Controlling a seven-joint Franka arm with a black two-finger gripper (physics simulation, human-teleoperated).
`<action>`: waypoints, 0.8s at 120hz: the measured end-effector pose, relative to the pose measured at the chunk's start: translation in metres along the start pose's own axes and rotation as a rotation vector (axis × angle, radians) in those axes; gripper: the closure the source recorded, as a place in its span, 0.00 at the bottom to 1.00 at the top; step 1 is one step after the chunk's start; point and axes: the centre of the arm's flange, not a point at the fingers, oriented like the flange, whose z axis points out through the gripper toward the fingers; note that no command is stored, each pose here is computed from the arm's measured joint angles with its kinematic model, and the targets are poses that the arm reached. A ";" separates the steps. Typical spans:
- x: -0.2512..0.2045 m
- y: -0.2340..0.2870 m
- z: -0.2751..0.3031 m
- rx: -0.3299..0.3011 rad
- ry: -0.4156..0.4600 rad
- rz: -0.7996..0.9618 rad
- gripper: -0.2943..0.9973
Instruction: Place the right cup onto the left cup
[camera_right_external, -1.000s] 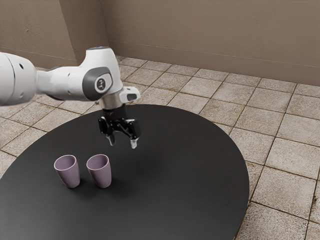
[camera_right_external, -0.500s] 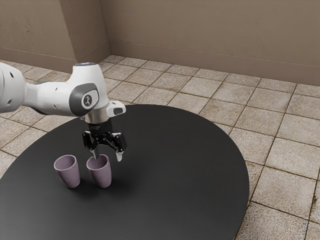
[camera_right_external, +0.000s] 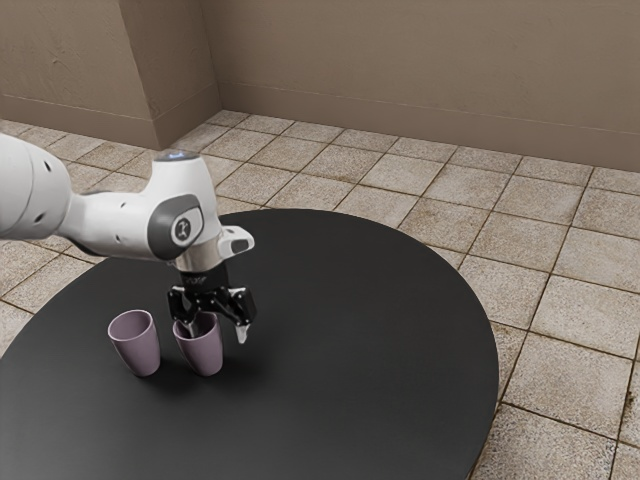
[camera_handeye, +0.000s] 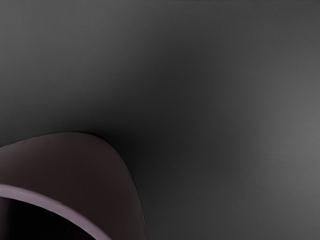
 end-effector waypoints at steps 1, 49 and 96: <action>0.000 0.000 0.001 0.000 0.000 -0.001 0.26; 0.001 -0.003 0.004 -0.012 0.029 -0.034 0.75; 0.002 -0.004 0.002 0.000 0.035 -0.059 0.84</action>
